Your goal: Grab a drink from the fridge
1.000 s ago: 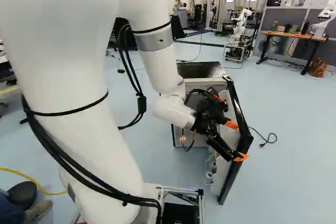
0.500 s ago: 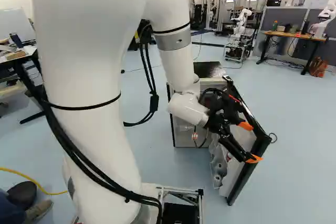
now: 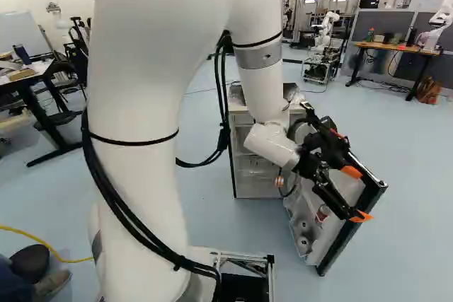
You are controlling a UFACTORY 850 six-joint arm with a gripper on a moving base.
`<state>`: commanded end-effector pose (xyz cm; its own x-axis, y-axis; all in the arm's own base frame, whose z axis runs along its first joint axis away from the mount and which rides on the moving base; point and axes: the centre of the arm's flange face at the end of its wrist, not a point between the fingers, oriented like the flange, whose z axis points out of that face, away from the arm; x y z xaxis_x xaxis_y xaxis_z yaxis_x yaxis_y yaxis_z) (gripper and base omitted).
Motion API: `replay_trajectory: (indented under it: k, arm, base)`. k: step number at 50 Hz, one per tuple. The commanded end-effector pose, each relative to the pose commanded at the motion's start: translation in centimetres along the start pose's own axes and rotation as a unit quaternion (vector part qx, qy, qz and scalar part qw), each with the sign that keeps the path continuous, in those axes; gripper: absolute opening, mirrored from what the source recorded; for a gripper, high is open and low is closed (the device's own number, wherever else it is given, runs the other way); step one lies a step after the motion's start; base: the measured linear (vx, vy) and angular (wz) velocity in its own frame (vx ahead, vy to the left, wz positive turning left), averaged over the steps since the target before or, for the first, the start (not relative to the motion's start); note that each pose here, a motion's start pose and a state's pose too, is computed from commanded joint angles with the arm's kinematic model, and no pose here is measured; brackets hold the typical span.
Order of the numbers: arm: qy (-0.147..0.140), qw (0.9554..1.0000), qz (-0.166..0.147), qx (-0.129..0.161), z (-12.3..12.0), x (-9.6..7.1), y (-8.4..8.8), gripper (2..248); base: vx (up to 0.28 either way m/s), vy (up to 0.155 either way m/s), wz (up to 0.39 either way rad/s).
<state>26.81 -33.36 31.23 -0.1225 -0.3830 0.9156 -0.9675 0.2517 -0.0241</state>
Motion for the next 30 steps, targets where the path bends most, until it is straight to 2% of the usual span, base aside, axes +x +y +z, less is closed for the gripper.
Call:
replay_trajectory:
  k: [10, 20, 30]
  arm:
    - [0.0, 1.0, 0.002, -0.003, 0.3, 0.1, 0.0, 247]
    - [-0.003, 1.0, -0.006, 0.0, -0.8, -0.2, 1.4, 247]
    - [-0.002, 0.9993, -0.028, 0.024, -2.2, -0.6, 2.9, 247]
  base:
    - [0.0, 0.0, 0.0]
    - [0.0, 0.0, 0.0]
    - [0.0, 0.0, 0.0]
